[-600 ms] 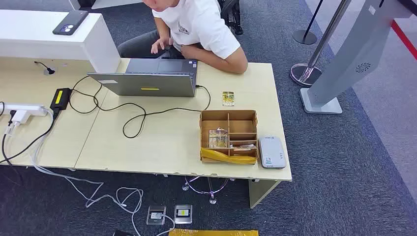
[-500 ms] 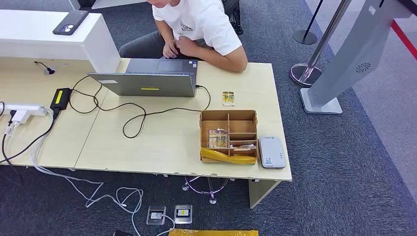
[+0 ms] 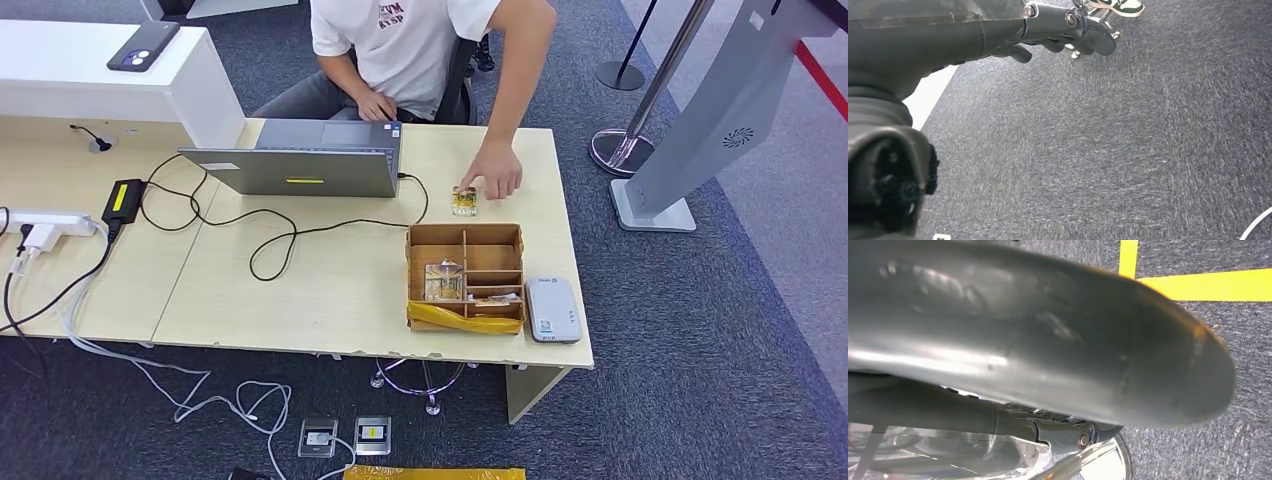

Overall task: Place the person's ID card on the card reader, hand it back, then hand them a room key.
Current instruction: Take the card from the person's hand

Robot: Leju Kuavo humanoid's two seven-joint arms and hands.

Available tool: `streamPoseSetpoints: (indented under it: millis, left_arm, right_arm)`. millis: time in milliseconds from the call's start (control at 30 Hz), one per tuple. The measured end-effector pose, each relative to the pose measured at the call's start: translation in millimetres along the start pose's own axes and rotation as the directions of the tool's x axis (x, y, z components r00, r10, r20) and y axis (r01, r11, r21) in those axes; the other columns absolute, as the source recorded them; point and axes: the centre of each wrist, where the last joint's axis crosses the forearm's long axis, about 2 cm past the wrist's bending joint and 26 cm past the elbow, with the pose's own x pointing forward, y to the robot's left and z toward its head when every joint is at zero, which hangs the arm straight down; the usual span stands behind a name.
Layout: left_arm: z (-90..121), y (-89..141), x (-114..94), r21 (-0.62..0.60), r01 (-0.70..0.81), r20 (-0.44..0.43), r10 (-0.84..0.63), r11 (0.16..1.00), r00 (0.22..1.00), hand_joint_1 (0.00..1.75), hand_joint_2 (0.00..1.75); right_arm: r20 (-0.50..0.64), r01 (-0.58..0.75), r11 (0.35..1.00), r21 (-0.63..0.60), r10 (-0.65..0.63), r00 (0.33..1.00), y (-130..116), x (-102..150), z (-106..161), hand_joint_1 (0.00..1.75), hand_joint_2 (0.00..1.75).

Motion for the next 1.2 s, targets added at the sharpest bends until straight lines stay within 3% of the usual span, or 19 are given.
streamPoseSetpoints:
  millis: [200,333,467,533,633,733,800,867,1000,1200]
  left_arm:
    - [0.0,0.0,-0.1,0.0,-0.004,0.0,0.004,1.0,1.0,0.0,0.0]
    - [-0.1,0.1,-0.1,0.0,-0.002,0.009,0.002,1.0,1.0,0.0,0.0]
    - [-0.4,0.4,-0.1,0.001,0.0,0.023,0.0,1.0,1.0,0.0,0.0]
    - [-1.1,0.9,-0.4,0.003,-0.001,0.023,0.001,1.0,1.0,0.0,0.0]
    - [-3.0,2.7,-1.7,0.009,-0.008,0.015,0.008,1.0,1.0,0.0,0.0]
    - [-5.2,4.6,-2.4,0.015,-0.013,0.013,0.012,1.0,1.0,0.0,0.0]
    - [-6.4,5.4,-1.3,0.018,-0.015,0.02,0.015,1.0,1.0,0.0,0.0]
    - [-6.8,5.7,-0.8,0.018,-0.016,0.024,0.015,1.0,1.0,0.0,0.0]
    - [-6.2,5.3,-1.9,0.017,-0.012,0.027,0.012,1.0,1.0,0.0,0.0]
    - [-6.0,5.2,-2.2,0.017,-0.012,0.035,0.011,1.0,0.999,0.0,0.0]
  right_arm:
    - [-0.009,-0.001,1.0,-0.022,0.001,1.0,-3.8,0.3,-0.9,0.0,0.0]
    - [-0.023,0.021,0.997,-0.072,-0.023,0.999,-16.5,1.4,-3.7,0.0,1.75]
    - [-0.046,0.093,0.96,-0.264,-0.109,0.993,-57.7,5.1,-9.9,0.0,1.75]
    - [-0.072,0.128,0.921,-0.367,-0.165,0.984,-107.6,9.2,-13.9,0.0,1.75]
    - [-0.082,0.129,0.853,-0.505,-0.197,0.977,-206.1,23.4,-4.3,0.0,1.75]
    - [-0.01,0.084,0.777,-0.624,-0.116,0.993,-288.3,54.0,28.7,0.0,1.75]
    - [0.021,0.044,0.726,-0.687,-0.041,0.999,-321.0,72.9,51.3,0.0,1.75]
    - [0.041,0.015,0.677,-0.736,0.023,0.999,-341.7,87.3,70.9,0.0,1.75]
    - [0.053,-0.037,0.592,-0.805,0.134,0.99,-360.8,109.1,103.6,0.0,1.75]
    - [0.176,0.064,0.496,-0.866,0.183,0.967,-383.0,143.6,164.2,0.0,1.75]
